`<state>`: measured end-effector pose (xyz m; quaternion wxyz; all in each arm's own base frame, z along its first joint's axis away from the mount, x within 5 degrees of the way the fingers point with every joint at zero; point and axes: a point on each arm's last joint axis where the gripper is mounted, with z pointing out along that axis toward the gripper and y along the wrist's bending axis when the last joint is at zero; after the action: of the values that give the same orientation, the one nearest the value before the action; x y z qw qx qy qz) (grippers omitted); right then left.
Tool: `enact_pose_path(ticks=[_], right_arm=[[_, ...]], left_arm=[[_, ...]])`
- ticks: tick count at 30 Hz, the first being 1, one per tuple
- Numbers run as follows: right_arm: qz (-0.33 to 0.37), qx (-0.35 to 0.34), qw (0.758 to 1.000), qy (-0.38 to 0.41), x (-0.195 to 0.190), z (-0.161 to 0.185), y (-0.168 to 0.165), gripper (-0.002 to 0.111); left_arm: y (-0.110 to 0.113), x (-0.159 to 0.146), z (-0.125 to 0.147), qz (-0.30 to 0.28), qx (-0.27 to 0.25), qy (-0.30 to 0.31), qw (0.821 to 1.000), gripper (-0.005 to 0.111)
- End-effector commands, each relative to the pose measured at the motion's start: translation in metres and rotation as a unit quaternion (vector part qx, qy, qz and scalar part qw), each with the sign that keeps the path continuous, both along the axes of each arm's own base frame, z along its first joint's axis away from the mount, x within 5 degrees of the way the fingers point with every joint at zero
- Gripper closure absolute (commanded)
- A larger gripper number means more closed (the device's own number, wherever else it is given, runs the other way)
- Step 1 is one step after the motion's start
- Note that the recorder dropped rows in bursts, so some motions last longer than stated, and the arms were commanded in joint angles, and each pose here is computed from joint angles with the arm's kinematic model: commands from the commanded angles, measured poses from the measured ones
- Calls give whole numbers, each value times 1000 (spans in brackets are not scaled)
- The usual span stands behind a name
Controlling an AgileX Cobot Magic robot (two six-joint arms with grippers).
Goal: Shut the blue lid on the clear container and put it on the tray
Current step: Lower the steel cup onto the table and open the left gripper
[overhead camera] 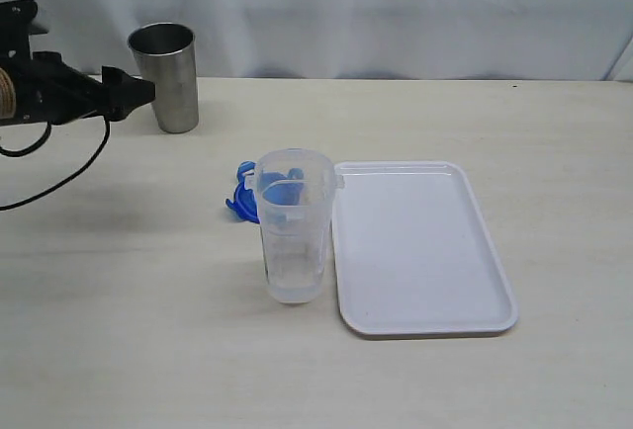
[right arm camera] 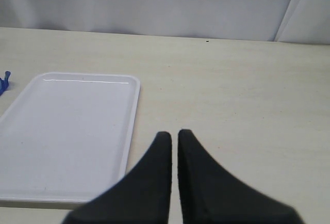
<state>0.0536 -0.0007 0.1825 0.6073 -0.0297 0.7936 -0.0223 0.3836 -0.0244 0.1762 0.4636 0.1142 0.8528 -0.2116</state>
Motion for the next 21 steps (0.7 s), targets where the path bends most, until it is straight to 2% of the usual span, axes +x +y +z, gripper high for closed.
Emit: enact_pose_path(ticks=[1,3,6,10,12,21], right_arm=[[-4,3,1000,-3,0,-1,0,104],[-4,3,1000,-3,0,-1,0,104],[-4,3,1000,-3,0,-1,0,104],[-4,3,1000,-3,0,-1,0,104],[-4,3,1000,-3,0,-1,0,104],[-4,3,1000,-3,0,-1,0,104]], left_arm=[[-4,-16,36,-27,0,-4,1000,16],[-4,-24,54,-27,-1,-13,1000,16],[-11,-41,78,-95,34,-45,994,16],[-15,-62,122,-106,34,-111,988,16],[-16,-66,133,-107,36,-127,985,16],[-18,-68,137,-119,25,-134,984,16]])
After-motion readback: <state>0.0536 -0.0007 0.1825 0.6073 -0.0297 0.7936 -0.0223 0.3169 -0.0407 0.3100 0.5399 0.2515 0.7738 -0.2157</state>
